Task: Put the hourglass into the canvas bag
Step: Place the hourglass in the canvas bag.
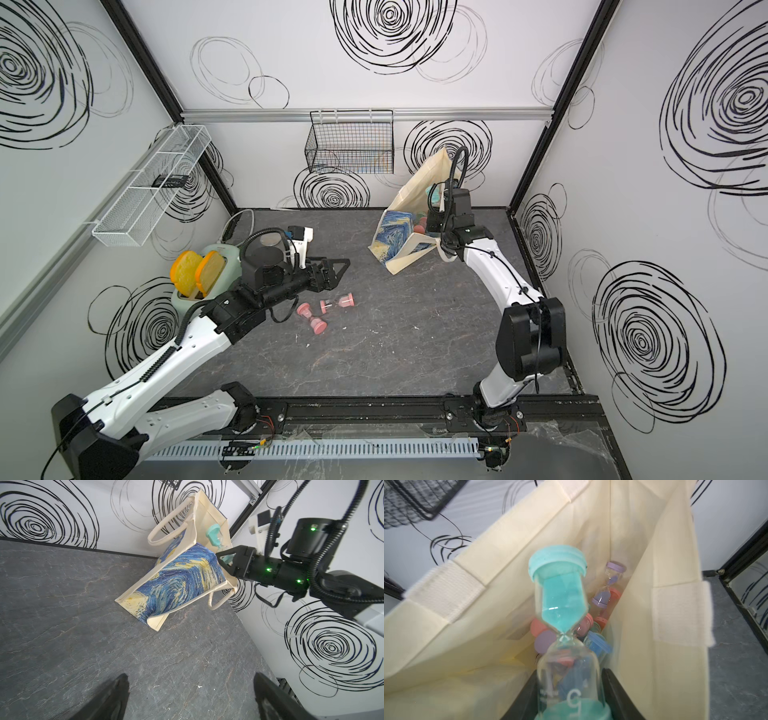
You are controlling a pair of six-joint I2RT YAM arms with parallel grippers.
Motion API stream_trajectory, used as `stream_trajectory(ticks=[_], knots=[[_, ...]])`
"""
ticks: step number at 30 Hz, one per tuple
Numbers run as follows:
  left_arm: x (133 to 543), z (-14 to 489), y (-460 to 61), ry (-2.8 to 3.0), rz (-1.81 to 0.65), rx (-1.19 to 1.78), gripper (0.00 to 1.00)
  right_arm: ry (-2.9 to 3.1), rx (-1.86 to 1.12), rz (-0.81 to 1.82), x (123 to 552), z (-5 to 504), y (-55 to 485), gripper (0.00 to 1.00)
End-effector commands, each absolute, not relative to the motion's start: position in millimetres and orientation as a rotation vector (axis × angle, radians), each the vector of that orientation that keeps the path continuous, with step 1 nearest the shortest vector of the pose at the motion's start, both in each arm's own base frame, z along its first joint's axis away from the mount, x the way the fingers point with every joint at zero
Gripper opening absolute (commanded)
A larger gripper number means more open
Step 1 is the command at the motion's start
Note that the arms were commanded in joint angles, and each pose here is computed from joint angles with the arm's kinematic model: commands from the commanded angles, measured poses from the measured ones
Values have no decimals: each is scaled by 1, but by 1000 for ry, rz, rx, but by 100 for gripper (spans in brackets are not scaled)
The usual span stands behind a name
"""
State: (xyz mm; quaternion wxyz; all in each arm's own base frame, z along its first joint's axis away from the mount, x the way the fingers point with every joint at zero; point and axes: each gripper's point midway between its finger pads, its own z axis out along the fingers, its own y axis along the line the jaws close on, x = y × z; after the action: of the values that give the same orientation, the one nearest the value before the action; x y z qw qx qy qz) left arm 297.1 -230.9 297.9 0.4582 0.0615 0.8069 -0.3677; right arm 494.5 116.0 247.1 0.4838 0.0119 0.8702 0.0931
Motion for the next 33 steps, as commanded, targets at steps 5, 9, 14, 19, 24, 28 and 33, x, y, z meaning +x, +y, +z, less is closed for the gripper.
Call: stream_trajectory(ticks=[5, 9, 14, 19, 24, 28, 33], knots=[[306, 320, -244, 1910, -939, 168, 96, 2164, 22, 189, 524, 230, 120, 39], [306, 318, -243, 1905, -936, 157, 96, 2216, 13, 171, 534, 205, 122, 41], [306, 317, -240, 1906, -925, 147, 96, 2253, 3, 185, 537, 179, 127, 44], [305, 317, -238, 1900, -918, 142, 96, 2298, 2, 165, 539, 166, 126, 48], [305, 319, -238, 1894, -917, 139, 96, 2283, -4, 180, 537, 179, 128, 54], [305, 322, -236, 1887, -916, 134, 96, 2235, -3, 212, 534, 202, 130, 60], [305, 327, -232, 1874, -904, 124, 96, 2144, -18, 251, 525, 241, 138, 66]])
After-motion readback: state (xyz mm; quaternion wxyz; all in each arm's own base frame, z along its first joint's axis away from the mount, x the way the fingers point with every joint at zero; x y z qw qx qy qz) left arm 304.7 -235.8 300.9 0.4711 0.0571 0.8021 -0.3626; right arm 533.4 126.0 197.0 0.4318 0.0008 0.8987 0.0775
